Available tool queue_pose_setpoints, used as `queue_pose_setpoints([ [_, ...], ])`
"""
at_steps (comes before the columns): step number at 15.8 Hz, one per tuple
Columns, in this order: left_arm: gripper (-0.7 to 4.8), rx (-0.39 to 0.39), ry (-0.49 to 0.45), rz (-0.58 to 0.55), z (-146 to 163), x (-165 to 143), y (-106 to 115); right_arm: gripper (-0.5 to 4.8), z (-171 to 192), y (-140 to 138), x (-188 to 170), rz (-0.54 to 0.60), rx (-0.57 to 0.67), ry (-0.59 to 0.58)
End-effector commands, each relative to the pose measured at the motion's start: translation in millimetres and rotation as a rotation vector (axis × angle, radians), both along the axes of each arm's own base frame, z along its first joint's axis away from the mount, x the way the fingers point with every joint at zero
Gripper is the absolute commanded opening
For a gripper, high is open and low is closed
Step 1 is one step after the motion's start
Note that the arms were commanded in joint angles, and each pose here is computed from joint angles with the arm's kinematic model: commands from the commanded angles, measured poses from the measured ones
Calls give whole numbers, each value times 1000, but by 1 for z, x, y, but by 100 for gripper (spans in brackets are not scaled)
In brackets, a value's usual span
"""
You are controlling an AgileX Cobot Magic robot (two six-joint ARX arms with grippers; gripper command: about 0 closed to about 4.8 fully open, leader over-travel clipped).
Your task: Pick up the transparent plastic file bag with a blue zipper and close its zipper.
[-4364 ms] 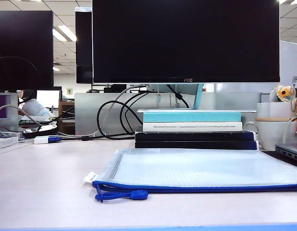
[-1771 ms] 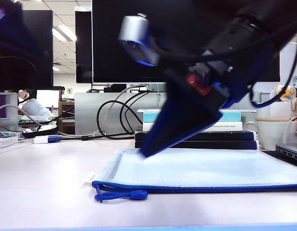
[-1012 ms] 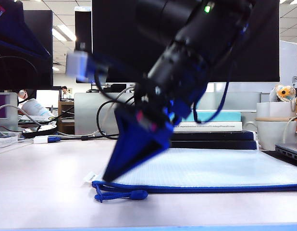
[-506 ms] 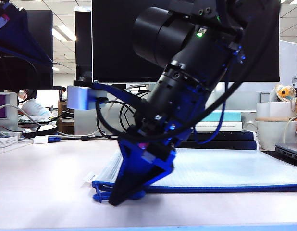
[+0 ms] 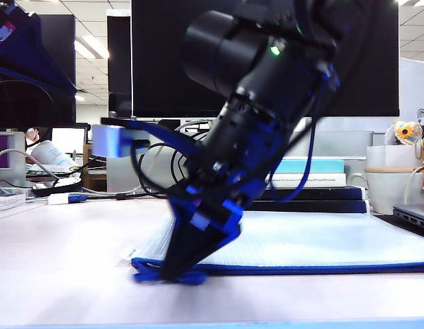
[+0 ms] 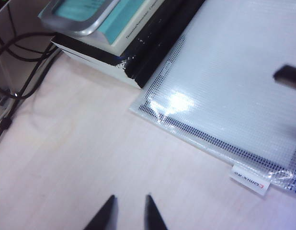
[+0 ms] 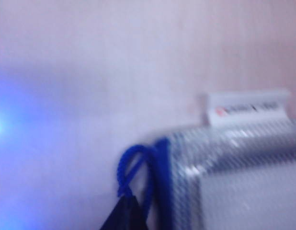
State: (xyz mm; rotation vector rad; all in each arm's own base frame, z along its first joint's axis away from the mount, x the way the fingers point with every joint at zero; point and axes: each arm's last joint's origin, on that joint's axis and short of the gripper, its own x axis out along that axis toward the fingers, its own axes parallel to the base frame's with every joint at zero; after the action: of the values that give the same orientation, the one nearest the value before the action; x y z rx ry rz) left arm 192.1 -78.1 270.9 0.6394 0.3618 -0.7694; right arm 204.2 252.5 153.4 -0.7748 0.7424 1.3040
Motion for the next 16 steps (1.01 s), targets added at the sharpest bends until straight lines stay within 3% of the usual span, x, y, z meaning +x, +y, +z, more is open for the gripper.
queue_pose_setpoints([
  [1,165,18,-56,-29,4,1,-1,-1,48,1,4,-46,-4,-69],
  [3,340,52,-90,-78,4,1,-1,-1,86,-2,2,-48,37,-103],
  [7,366,44,-133,-237,5,-1,-4,-1,133,-11,-6,-52,130,-179],
  [10,479,-25,-163,-369,8,-2,-8,-1,159,-18,-11,-65,158,-222],
  [16,479,-123,-166,-513,6,4,-14,-1,209,-27,-21,-58,272,-298],
])
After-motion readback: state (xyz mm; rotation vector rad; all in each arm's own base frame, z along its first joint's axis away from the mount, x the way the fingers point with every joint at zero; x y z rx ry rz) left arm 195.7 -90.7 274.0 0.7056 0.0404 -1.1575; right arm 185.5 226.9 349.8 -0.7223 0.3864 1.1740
